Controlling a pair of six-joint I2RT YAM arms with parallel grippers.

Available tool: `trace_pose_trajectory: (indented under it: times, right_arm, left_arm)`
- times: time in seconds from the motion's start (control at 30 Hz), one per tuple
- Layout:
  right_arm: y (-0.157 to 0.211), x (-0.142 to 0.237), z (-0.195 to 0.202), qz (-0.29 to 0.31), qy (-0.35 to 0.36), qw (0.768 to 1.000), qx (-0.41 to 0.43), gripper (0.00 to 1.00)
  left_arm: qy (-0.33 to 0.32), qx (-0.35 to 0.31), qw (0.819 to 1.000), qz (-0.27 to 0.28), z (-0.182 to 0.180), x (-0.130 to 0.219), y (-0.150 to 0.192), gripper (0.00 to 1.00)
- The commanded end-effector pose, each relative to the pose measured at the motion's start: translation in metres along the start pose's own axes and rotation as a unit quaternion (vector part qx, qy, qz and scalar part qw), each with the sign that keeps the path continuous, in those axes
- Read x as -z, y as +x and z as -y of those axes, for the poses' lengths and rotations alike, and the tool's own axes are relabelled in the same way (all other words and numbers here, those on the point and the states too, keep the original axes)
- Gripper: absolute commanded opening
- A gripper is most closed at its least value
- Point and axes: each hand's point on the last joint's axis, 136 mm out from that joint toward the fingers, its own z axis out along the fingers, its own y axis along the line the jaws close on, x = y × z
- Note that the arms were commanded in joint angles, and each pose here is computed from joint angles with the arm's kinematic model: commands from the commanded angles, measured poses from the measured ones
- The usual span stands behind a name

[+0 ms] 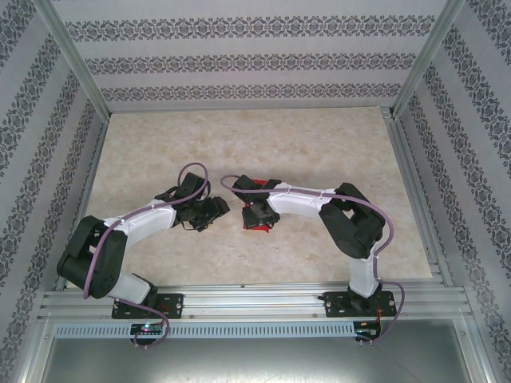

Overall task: Fold a paper plane with a square sheet of paper (pick it up from the middle)
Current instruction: Fold the triangle a second time at the center of the table.

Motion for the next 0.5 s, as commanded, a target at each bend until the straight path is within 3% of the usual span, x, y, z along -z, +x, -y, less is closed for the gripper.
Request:
trace_pose_trajectory:
  times: [0.0,0.3,0.47]
  right_arm:
    - [0.019,-0.012,0.021,-0.035,0.013,0.999,-0.004,0.53]
    - [0.015,-0.005,0.008,-0.044,-0.149,0.986,-0.067,0.54]
    - [0.015,-0.005,0.012,-0.048,-0.169,0.981,-0.080,0.55]
  left_arm:
    - [0.002,0.003,1.000,-0.010,-0.002,0.000,0.002,0.67]
    - [0.102,-0.031,0.993,-0.048,0.038,-0.003,0.010,0.67]
    - [0.142,-0.035,0.987,-0.069,0.052,-0.009,0.015,0.68]
